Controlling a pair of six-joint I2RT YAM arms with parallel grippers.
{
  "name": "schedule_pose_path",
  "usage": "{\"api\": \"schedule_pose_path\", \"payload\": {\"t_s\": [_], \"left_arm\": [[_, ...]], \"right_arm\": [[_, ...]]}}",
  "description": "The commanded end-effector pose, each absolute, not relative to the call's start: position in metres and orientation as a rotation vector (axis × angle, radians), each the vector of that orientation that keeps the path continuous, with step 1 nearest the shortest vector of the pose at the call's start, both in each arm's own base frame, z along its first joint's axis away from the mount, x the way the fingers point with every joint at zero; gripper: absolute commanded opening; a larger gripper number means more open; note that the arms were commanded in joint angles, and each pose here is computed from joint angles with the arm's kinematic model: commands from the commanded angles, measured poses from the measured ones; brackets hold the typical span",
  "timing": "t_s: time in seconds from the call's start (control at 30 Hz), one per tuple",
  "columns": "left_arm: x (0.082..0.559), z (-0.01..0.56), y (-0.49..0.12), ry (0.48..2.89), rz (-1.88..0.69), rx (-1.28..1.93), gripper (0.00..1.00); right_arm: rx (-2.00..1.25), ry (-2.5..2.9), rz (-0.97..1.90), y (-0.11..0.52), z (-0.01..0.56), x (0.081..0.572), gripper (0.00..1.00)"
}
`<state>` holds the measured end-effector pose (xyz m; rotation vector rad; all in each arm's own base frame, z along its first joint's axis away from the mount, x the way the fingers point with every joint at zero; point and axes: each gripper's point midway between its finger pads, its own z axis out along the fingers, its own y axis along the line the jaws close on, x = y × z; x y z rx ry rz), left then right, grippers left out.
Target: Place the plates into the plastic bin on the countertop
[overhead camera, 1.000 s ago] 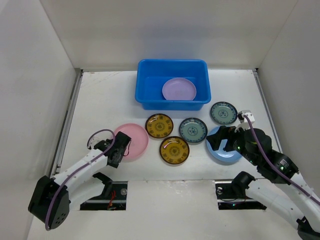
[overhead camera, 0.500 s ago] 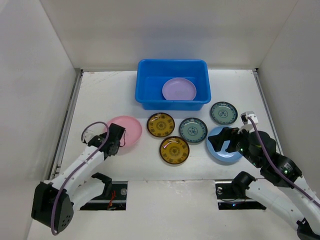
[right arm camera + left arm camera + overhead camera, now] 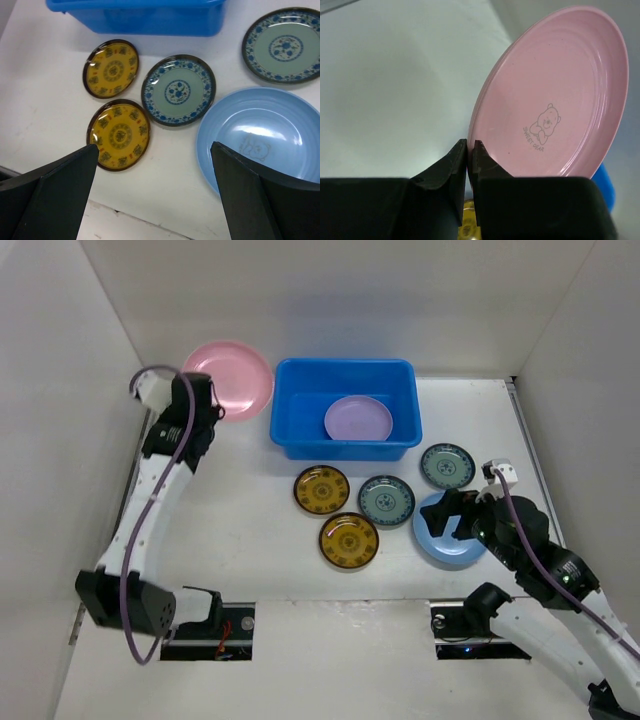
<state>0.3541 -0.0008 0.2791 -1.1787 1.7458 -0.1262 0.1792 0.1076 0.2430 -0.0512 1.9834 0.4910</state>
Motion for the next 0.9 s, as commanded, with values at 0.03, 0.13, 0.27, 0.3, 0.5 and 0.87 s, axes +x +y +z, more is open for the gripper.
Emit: {"api": "schedule_pose_path", "payload": {"t_s": [0.03,0.13,0.27,0.3,0.5,0.87], "left_arm": [[0.440,0.358,-0.065,1.736,-0.327,-0.730,0.02],[0.484,0.369,-0.116,1.785,-0.438,-0.502,0.02],[0.528,0.357,-0.183,1.836,-0.603,-0.207,0.03],[0.536,0.352,-0.198,1.843,-0.639,-0.149,0.03],[0.568,0.291,-0.253,1.928,-0.760,0.066,0.03],[0.595,0.198,-0.285,2.016,-0.748,0.167,0.09]], "right_arm": [[0.031,1.940,0.434,0.098,0.260,0.200,1.00],[0.094,1.944,0.392,0.089,0.261,0.211,1.00],[0.213,1.936,0.329,0.071,0.262,0.225,1.00],[0.234,1.933,0.317,0.067,0.263,0.227,1.00],[0.361,1.918,0.221,0.038,0.265,0.234,1.00],[0.450,1.911,0.128,0.015,0.263,0.228,1.00]]}}
